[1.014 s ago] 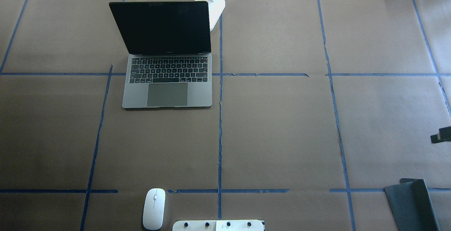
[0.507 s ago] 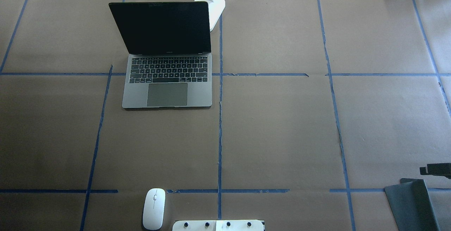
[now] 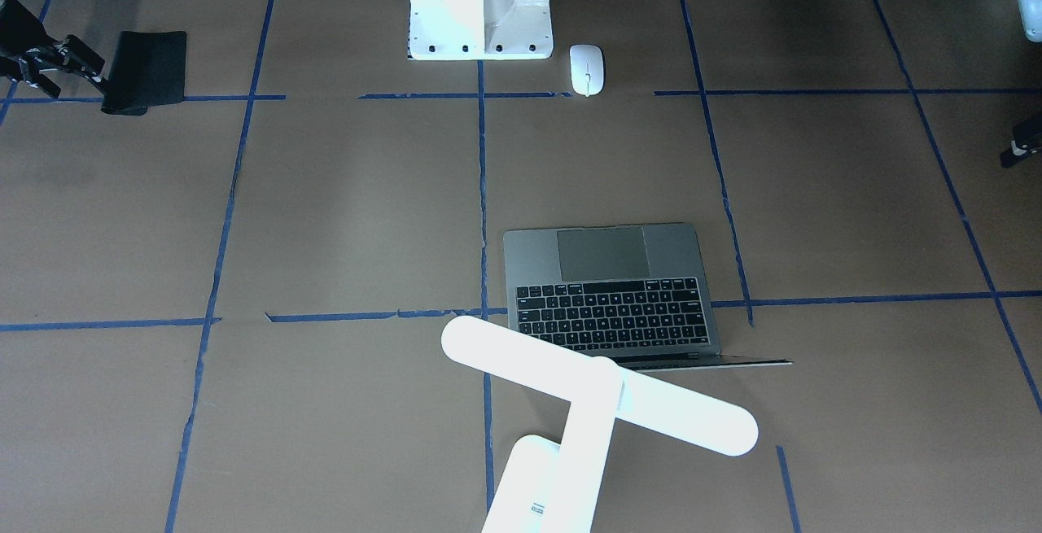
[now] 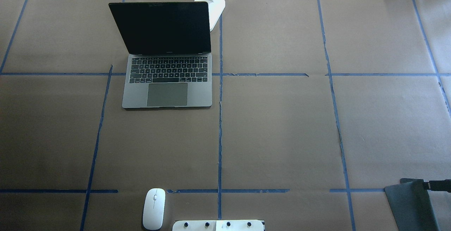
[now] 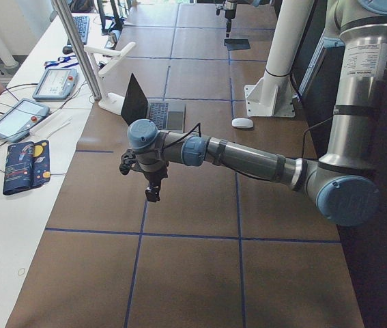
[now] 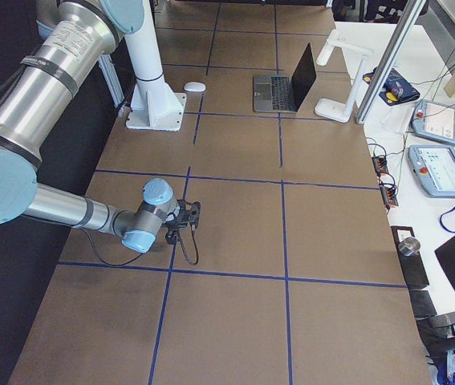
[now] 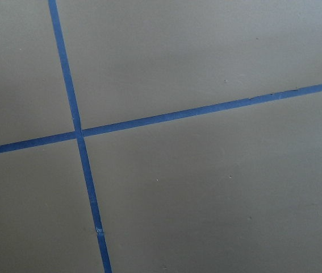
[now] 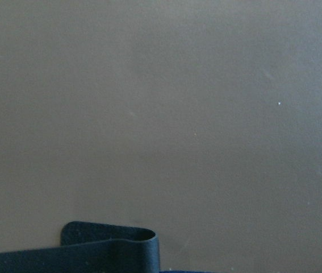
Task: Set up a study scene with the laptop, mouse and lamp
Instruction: 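Reach the right gripper down and grasp the dark grey mouse pad, then carry the mouse pad with the right gripper beside the laptop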
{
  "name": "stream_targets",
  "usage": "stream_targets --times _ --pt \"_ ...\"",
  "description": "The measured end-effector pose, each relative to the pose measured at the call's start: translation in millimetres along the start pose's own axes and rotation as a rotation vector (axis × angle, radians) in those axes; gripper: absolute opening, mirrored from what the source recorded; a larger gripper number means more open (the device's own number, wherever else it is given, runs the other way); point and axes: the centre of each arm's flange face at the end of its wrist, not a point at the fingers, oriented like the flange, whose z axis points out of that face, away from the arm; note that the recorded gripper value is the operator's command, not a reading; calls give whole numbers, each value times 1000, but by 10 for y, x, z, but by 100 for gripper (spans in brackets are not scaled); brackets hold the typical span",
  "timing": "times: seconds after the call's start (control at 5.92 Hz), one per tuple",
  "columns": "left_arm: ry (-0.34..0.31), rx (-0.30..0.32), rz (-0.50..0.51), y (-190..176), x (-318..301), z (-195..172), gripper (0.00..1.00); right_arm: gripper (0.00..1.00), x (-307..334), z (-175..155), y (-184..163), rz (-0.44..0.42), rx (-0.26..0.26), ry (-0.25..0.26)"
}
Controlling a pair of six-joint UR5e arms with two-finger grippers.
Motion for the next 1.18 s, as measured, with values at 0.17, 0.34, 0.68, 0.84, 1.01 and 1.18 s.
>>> stream_targets --times 0.17,0.34,0.68,0.84,1.01,1.18 --pt "1 0 3 4 0 1 100 69 -16 48 36 -13 -9 5" --pt "2 0 5 6 2 0 100 68 -40 76 59 -22 -17 5" --pt "3 2 7 10 9 -9 100 45 -102 120 89 -39 -26 0" --pt "5 4 8 12 18 -19 100 5 -127 133 93 -44 -25 -2" --pt "7 4 8 16 21 -22 100 0 -161 127 93 -47 -24 -7" --pt "8 4 9 18 23 -23 100 0 -219 106 87 -49 -21 -18"
